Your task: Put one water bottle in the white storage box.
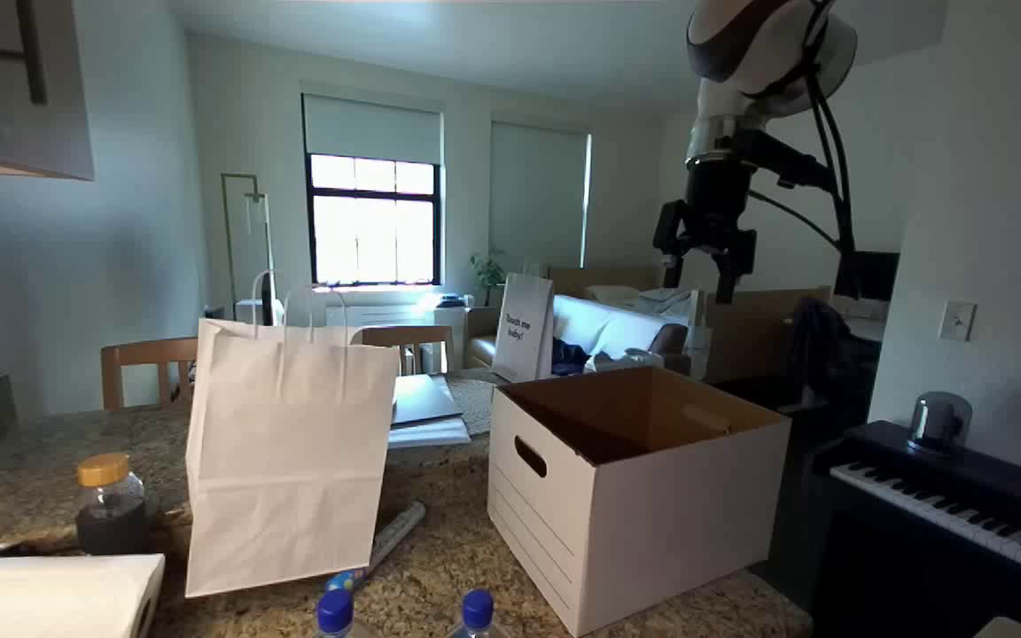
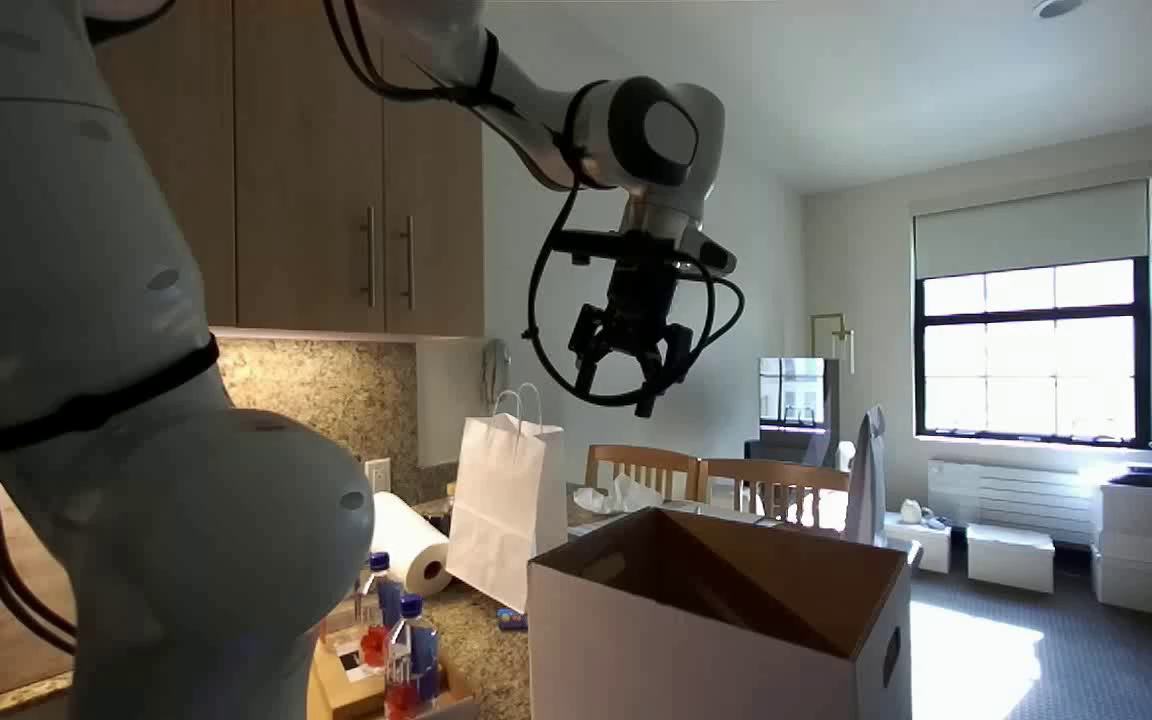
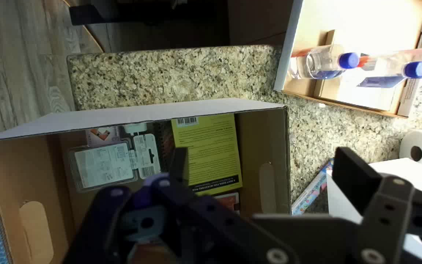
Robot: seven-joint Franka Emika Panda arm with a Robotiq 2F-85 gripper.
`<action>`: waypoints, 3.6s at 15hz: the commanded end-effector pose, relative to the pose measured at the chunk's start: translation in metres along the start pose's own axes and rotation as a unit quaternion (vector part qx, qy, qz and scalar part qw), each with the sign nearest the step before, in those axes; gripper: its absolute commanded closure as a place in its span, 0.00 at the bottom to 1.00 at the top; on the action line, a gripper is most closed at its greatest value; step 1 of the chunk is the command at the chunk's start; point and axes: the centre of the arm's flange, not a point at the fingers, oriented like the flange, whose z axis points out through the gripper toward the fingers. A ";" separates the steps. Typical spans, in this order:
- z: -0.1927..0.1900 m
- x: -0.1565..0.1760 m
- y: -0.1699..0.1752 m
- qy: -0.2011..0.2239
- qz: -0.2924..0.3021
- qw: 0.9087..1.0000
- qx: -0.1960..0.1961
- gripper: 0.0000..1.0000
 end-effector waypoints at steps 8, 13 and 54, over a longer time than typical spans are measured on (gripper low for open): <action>0.000 0.000 0.000 0.000 0.000 1.000 0.000 0.00; 0.013 -0.009 -0.015 0.017 0.000 1.000 -0.006 0.00; 0.386 -0.007 -0.443 0.020 -0.124 0.977 -0.174 0.00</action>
